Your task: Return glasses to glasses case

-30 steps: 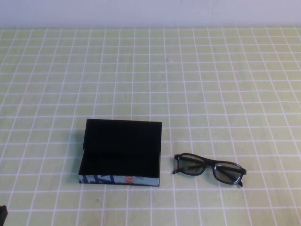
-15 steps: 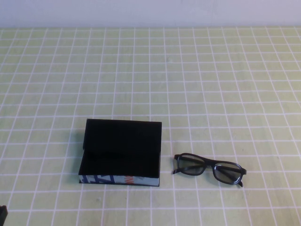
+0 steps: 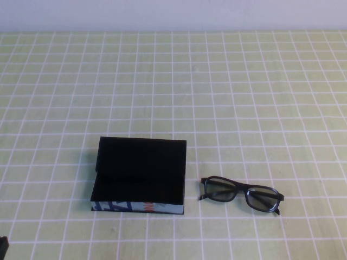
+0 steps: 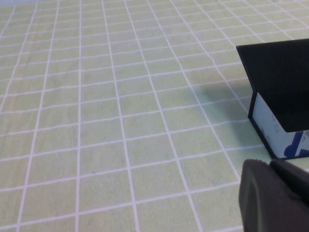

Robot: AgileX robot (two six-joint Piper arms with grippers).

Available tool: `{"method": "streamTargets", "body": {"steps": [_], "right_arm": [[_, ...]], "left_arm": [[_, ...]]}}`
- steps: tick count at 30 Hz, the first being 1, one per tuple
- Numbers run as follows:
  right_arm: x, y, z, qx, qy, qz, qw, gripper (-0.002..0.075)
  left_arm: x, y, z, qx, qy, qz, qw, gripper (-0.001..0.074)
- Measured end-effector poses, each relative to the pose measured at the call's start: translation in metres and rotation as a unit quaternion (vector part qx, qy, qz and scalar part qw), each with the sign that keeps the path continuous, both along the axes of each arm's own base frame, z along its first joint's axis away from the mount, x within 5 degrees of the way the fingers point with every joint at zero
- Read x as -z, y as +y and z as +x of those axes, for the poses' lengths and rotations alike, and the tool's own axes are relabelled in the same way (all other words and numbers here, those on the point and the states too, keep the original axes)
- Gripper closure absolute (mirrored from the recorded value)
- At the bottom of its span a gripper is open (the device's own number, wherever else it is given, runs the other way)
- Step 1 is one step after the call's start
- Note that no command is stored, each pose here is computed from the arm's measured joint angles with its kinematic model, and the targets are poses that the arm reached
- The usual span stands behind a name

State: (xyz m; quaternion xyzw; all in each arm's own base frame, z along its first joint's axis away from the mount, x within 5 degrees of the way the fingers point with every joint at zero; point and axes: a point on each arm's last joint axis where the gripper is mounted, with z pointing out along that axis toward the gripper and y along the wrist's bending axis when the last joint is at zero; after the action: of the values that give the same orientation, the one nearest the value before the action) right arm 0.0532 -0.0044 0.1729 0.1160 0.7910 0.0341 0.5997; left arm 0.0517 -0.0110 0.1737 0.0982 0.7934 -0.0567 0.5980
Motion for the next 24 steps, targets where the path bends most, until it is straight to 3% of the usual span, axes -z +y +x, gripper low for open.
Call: {"method": "streamTargets", "body": {"steps": [7,10,18,24], "right_arm": [[-0.002,0.0,0.001,0.0,-0.012,-0.001,1.0,0.0743],[-0.012,-0.001,0.003,0.002,-0.068,-0.005,0.998,0.0743],[-0.044,-0.002,0.001,0.01,-0.247,-0.01,0.969,0.0743],[-0.06,-0.002,-0.004,0.013,-0.332,-0.018,0.943,0.0743]], "left_arm": [[0.0,0.0,0.0,0.0,-0.001,-0.001,1.0,0.0738],[-0.004,0.0,0.001,0.001,-0.022,-0.005,1.0,0.0738],[-0.036,-0.002,0.003,0.007,-0.195,-0.046,0.98,0.0738],[-0.042,-0.002,0.002,0.009,-0.231,-0.039,0.972,0.0738]]}}
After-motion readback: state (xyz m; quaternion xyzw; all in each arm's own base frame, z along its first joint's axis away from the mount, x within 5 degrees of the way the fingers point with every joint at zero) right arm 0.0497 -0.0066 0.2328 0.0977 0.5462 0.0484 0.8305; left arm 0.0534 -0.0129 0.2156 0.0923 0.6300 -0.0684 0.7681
